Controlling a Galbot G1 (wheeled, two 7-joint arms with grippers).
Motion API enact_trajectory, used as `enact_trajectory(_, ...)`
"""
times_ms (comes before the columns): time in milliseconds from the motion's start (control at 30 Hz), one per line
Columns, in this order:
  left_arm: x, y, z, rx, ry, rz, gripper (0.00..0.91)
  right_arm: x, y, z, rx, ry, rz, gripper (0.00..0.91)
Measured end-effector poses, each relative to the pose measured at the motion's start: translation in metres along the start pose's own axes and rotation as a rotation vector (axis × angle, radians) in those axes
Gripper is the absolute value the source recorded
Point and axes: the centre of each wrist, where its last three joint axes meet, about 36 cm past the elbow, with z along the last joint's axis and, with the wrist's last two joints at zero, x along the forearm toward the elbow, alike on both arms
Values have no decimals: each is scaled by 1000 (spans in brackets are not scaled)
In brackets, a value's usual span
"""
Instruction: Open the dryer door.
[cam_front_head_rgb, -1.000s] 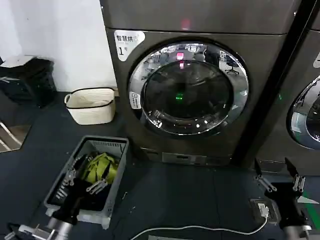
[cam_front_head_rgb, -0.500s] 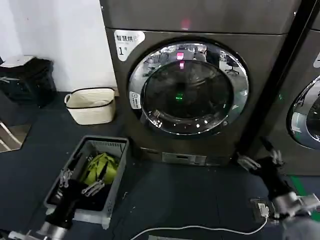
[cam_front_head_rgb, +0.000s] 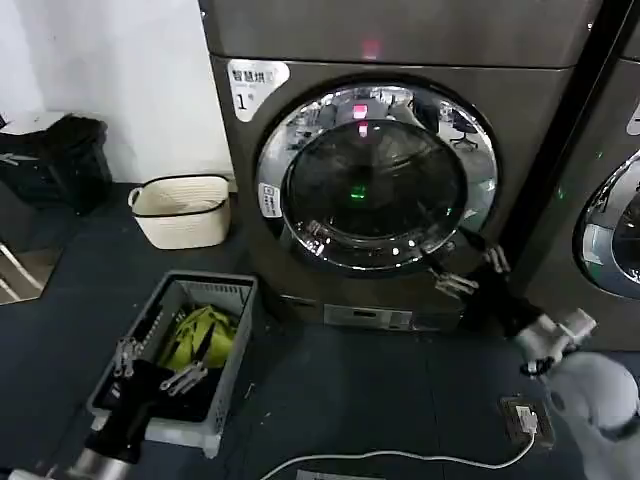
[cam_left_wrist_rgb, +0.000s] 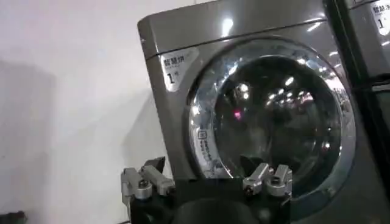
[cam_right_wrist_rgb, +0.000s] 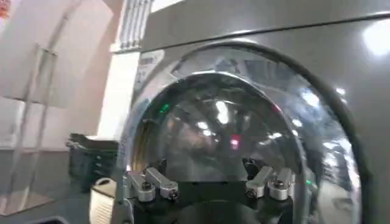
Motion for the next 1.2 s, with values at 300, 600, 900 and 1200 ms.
enact_trajectory(300,2,-1,-6,-3,-7,2,907,-38,-14,16,-5,-12,-131,907)
enact_trajectory(600,5,-3,-9,-5,-9,3,907,-87,-23,20,6,-23,-186,907)
enact_trajectory(900,5,-3,-9,-7,-11,2,907,-127,-24,27,-4,-34,-232,907)
enact_trajectory(1200,6,-3,-10,-6,-12,1,907,-160,-23,37,-12,0,-254,907)
